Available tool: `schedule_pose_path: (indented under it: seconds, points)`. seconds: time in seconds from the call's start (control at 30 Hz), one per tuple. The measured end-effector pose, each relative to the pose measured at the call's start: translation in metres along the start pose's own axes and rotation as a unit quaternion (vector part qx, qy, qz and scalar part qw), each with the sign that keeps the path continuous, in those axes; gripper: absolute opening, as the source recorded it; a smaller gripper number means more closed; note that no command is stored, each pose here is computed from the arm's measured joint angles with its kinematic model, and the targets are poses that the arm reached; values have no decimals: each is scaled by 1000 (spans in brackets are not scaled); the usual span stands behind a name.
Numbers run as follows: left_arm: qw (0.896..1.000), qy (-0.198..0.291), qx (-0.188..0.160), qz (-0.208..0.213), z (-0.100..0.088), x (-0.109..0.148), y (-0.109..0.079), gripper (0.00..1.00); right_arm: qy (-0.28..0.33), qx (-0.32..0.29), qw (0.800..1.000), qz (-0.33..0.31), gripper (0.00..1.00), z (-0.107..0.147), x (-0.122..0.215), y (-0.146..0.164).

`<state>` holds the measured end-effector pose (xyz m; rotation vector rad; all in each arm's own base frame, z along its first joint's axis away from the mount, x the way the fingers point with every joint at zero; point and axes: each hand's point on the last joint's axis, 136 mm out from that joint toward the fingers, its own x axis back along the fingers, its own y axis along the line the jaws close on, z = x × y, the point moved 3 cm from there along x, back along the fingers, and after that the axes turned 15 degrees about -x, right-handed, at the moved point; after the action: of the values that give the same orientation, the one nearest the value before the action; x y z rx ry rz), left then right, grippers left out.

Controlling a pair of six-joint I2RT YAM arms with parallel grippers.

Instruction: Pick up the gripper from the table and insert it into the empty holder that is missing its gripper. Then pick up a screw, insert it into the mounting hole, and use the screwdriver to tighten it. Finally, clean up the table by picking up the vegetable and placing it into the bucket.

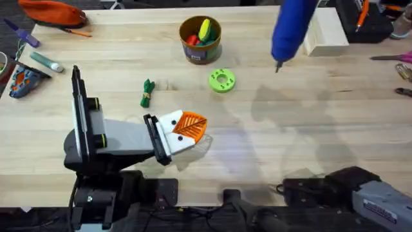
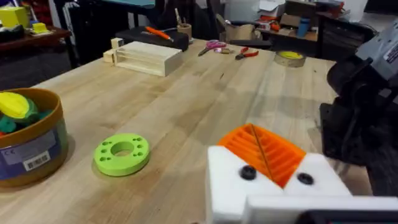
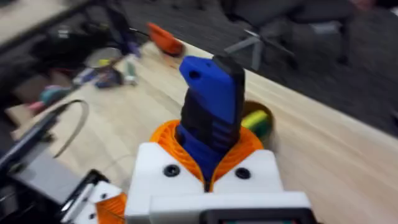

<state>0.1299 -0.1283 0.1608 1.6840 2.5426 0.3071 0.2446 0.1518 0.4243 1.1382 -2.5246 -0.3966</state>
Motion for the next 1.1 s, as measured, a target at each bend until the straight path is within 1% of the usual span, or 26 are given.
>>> schedule_pose_path:
  seconds: [0.13, 0.23, 0.33, 0.43, 0.53, 0.83, 0.93, 1.1]
  points:
    - [1000, 0, 0, 0, 0, 0, 0, 16, -5, 35, 995, -97, 22, -6, 1, 28]
    - [1000, 0, 0, 0, 0, 0, 0, 16, -3, 65, 984, -166, 22, -7, 3, 45]
    - [1000, 0, 0, 0, 0, 0, 0, 16, 10, 89, 970, -227, 22, -2, 3, 57]
    - [1000, 0, 0, 0, 0, 0, 0, 16, 25, 114, 951, -288, 22, 6, 3, 65]
    - [1000, 0, 0, 0, 0, 0, 0, 16, 35, 130, 933, -334, 22, 12, 1, 68]
    - [1000, 0, 0, 0, 0, 0, 0, 16, 54, 152, 890, -427, 22, 32, -15, 78]
    - [1000, 0, 0, 0, 0, 0, 0, 16, 65, 141, 886, -436, 22, 37, -24, 74]
    - [1000, 0, 0, 0, 0, 0, 0, 16, 94, 95, 894, -427, 22, 48, -35, 61]
